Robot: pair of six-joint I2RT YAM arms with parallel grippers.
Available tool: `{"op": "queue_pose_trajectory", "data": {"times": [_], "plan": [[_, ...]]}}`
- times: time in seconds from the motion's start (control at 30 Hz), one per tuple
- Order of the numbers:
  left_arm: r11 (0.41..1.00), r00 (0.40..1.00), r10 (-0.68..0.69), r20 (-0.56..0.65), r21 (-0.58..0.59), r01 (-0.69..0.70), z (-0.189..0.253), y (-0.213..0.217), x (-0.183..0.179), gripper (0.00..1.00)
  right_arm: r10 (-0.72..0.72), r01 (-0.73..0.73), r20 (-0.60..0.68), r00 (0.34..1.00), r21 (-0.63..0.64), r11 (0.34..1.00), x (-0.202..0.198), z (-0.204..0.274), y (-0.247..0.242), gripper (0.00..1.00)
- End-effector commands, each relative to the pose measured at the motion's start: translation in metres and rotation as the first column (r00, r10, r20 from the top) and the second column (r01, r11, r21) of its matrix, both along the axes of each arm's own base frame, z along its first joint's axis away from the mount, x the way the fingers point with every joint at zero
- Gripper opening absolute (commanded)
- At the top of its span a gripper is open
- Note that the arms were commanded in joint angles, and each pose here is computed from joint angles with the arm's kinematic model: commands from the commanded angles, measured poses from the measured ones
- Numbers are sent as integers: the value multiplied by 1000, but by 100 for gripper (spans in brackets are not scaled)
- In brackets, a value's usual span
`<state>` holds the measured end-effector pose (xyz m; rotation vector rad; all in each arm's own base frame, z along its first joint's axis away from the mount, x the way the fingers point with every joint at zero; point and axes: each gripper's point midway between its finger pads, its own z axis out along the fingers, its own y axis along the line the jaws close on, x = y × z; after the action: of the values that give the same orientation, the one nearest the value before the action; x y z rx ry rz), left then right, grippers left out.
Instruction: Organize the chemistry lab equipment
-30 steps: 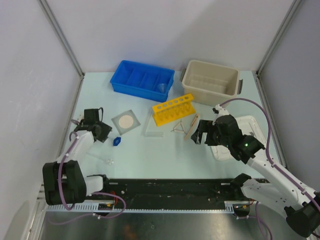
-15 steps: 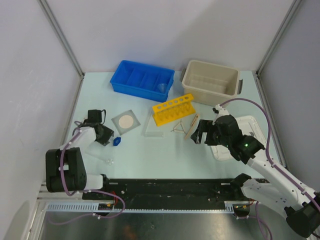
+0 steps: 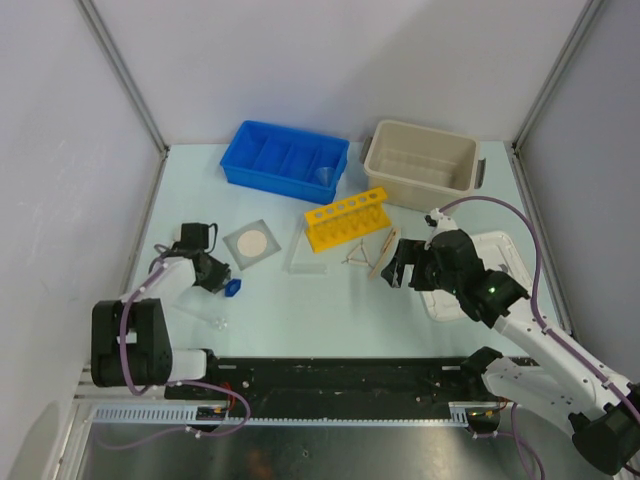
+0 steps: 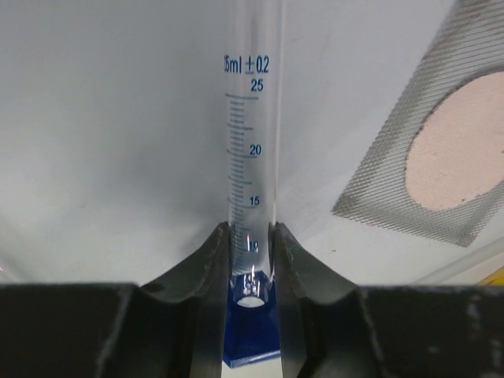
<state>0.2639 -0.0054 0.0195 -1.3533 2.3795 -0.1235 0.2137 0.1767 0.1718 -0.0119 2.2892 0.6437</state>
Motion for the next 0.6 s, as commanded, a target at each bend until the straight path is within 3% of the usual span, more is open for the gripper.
{"op": "queue_pose_trajectory", "data": {"times": [0.0,0.23,0.33,0.47,0.57], "plan": [[1000,997,8,78,13,-9,18,-1,5,27,10,-11,31,999,15,1000,3,6,4,93],[999,988,-45,146,31,41,35,-5,8,21,6,-7,31,999,22,1000,2,8,4,93],[989,971,-135,196,79,121,53,-11,14,21,4,-5,35,999,30,1000,1,10,3,93],[951,917,-287,276,196,238,89,-21,27,21,0,-1,33,999,36,999,-1,11,2,93],[888,845,-435,312,306,344,122,-36,40,21,-2,1,33,999,37,999,-4,13,0,92]]}}
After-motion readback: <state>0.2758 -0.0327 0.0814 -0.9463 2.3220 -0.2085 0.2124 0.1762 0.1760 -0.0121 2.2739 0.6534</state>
